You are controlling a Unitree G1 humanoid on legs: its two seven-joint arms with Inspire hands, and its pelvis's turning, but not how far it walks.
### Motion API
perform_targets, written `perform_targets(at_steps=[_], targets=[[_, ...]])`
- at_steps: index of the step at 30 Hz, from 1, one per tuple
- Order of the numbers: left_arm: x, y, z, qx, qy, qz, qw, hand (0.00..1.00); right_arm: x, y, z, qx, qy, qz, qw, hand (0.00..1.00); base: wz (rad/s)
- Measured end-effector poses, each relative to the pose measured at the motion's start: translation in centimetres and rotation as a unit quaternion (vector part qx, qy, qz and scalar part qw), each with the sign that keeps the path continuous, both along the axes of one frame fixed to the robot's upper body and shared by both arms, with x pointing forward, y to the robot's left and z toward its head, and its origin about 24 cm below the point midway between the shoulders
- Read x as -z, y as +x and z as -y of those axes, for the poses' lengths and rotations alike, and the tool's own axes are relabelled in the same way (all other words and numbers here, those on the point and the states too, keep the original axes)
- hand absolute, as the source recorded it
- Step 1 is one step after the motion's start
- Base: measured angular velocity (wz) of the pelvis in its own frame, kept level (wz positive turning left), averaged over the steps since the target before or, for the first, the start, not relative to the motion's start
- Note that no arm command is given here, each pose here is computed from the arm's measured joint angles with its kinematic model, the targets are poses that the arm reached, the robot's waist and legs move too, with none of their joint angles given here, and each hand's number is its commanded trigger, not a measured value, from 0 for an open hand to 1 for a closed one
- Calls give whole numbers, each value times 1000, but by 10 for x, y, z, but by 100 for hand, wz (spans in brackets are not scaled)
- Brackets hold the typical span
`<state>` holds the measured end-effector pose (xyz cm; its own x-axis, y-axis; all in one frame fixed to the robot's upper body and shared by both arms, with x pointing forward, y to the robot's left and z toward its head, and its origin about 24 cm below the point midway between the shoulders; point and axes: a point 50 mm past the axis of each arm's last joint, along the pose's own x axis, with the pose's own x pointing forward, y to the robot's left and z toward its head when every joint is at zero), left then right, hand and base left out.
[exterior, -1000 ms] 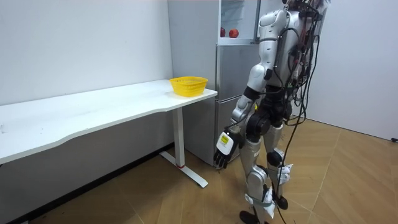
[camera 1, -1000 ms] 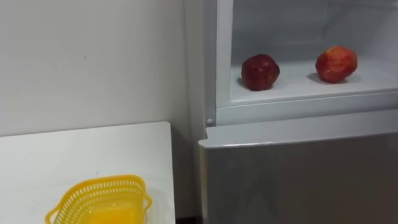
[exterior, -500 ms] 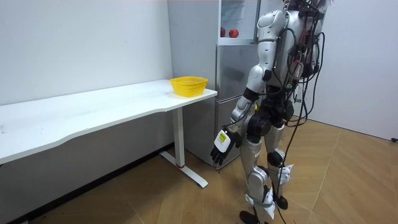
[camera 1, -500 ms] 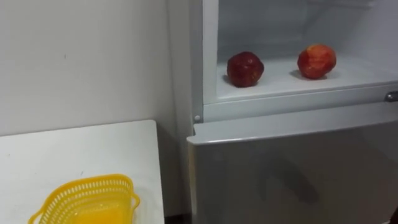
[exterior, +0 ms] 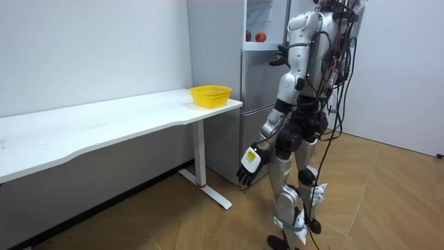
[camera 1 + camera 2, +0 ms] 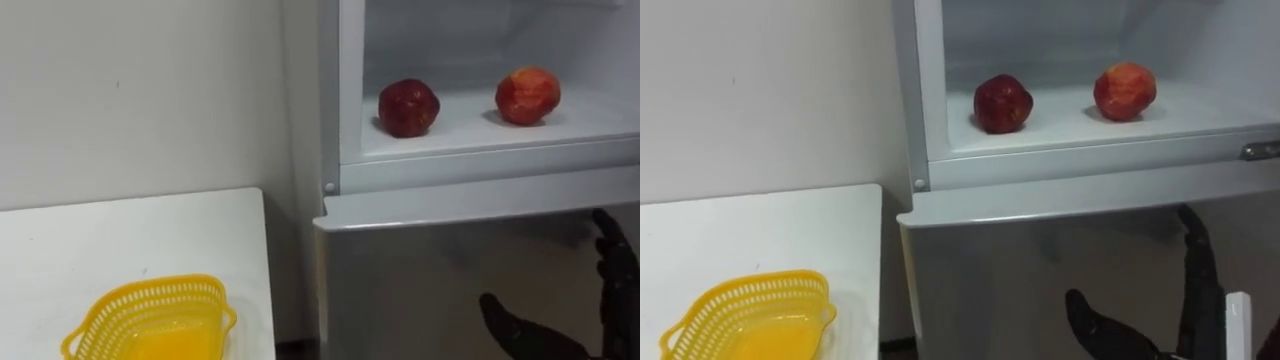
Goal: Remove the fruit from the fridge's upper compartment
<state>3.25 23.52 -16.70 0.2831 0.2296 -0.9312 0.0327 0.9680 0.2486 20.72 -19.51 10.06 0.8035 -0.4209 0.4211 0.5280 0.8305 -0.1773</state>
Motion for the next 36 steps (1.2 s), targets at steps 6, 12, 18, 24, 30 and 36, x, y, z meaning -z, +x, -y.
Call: perform_targets(at_steps=[6, 12, 18, 24, 30, 36], targets=[[0, -5, -3, -2, 0, -8, 1000, 0, -20, -5, -1, 2, -54, 55, 997, 0, 0], [0, -7, -6, -10, 0, -9, 1000, 0, -42, 2, -5, 9, -121, 116, 986, 0, 7], [-3, -7, -18, -2, 15, -16, 1000, 0, -68, 15, 4, 38, -130, 186, 973, 0, 18], [-3, -4, -17, 16, 15, -27, 999, 0, -69, 41, 17, 58, -128, 171, 975, 0, 8], [-3, -3, -15, 40, 8, -38, 998, 0, -68, 52, 21, 58, -133, 148, 978, 0, 8], [-4, 0, -18, 47, 11, -40, 998, 0, -60, 70, 30, 54, -118, 99, 987, 0, 6]])
